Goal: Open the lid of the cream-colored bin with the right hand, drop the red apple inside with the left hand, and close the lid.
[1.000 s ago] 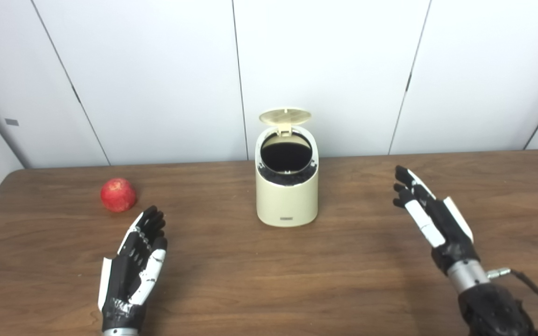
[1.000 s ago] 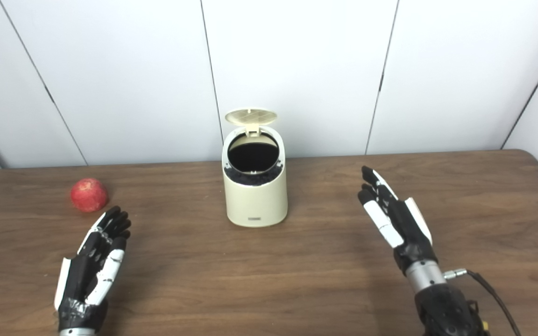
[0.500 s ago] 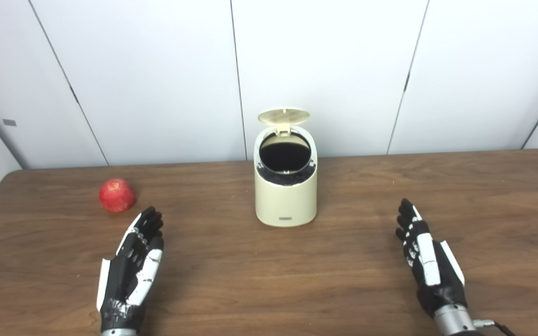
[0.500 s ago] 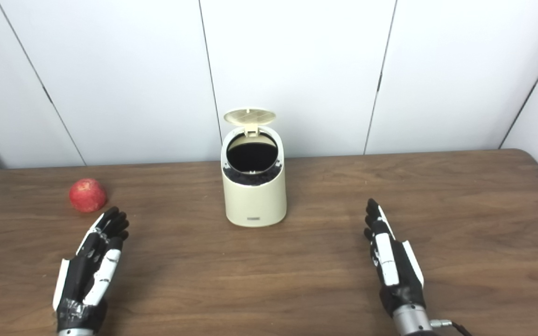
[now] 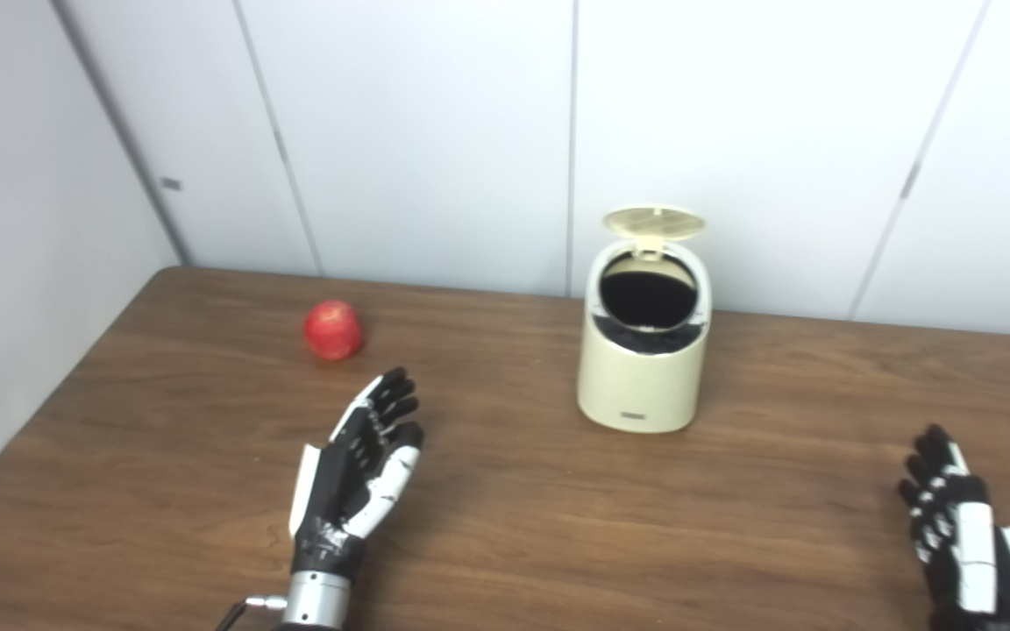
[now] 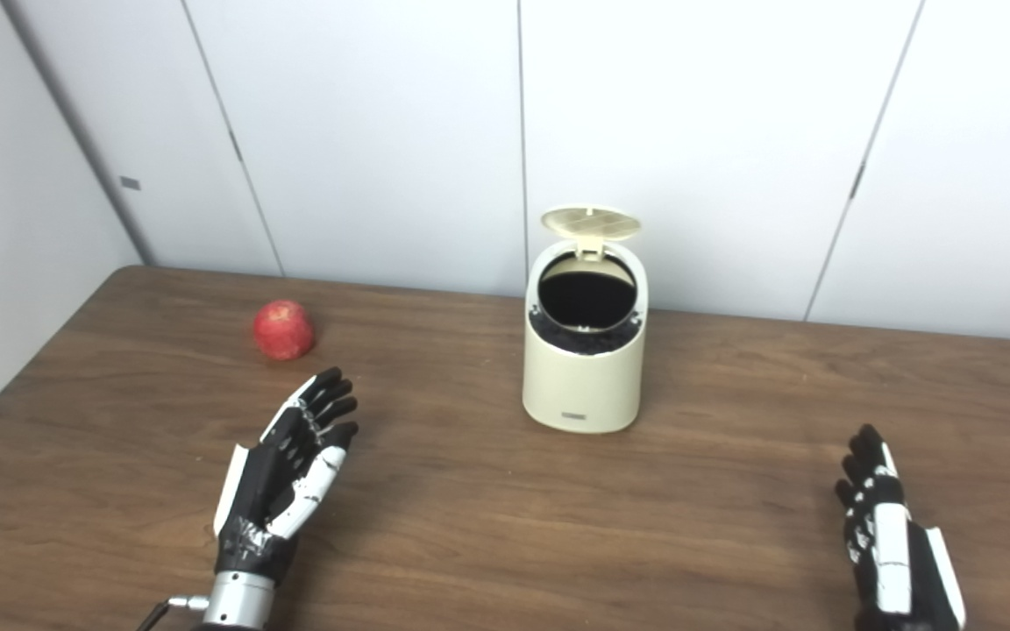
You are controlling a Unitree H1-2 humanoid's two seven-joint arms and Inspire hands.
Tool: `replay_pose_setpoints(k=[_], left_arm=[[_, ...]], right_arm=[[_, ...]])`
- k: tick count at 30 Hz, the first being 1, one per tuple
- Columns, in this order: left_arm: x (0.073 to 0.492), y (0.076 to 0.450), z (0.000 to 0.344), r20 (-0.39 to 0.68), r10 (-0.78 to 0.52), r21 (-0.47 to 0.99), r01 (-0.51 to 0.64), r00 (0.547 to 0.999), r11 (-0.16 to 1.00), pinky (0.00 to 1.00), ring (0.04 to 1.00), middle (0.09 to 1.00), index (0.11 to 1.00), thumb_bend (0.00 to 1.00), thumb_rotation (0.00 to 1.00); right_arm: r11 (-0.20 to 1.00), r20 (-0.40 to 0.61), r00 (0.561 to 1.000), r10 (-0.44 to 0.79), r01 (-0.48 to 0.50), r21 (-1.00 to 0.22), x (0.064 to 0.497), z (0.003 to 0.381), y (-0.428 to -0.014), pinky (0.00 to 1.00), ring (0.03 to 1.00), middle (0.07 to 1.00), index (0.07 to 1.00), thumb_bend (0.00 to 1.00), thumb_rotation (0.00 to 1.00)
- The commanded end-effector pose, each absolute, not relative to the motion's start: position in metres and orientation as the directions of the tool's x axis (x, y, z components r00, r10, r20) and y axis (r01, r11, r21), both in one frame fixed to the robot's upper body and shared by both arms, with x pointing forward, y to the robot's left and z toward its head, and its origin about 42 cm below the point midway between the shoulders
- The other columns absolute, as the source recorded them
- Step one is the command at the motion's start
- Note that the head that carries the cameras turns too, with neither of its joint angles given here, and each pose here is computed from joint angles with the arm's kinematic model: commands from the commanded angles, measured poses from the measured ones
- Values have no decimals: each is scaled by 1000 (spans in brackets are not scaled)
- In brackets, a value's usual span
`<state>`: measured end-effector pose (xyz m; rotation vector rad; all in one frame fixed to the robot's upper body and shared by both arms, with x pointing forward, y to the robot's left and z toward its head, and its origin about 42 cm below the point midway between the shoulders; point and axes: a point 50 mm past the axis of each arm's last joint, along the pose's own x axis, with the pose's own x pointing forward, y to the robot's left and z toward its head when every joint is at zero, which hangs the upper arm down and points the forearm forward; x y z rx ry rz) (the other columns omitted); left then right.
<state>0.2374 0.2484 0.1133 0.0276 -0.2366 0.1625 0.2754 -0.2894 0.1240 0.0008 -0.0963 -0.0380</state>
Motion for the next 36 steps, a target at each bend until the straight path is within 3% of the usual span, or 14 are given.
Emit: replay_pose_setpoints(k=[1,6,8,10,13,19,21,23,29,36], left_arm=[[227,244,106,199,168,22,-175,966,984,764,842,867,893,513,358],[234,260,131,250,220,145,-261,943,954,773,837,866,902,552,202],[236,267,138,261,249,202,-305,933,931,782,814,841,883,607,204],[240,277,146,276,266,255,-337,924,906,862,820,837,884,644,221],[246,292,155,296,289,309,-378,910,873,778,807,831,884,687,193],[268,324,170,315,334,382,-440,889,813,711,765,817,874,755,156],[276,332,176,313,345,415,-454,885,789,749,782,829,882,761,178],[285,340,181,316,349,440,-462,882,770,806,797,830,876,765,180],[317,364,187,305,350,504,-462,886,730,720,795,853,873,800,152],[353,370,192,229,329,643,-396,916,656,732,834,881,888,830,151]], right_arm=[[1000,167,986,-25,22,17,279,142,-291,1000,1000,1000,985,622,993],[1000,169,985,-20,18,14,277,155,-287,966,990,980,956,630,979],[1000,171,985,-17,16,7,277,158,-285,944,978,971,947,620,985],[1000,172,985,-9,8,8,276,160,-284,950,985,976,957,605,995],[1000,175,985,-1,1,5,275,162,-284,952,988,977,959,611,992],[1000,173,985,10,-10,-2,275,163,-282,982,1000,993,975,631,998],[1000,172,985,7,-7,1,275,164,-282,984,1000,993,975,647,993],[1000,173,985,5,-6,3,276,164,-281,982,1000,992,976,650,986],[1000,173,985,9,-8,-1,275,167,-278,995,1000,997,986,642,999],[1000,175,985,5,-5,2,275,169,-276,1000,1000,1000,987,641,998]])
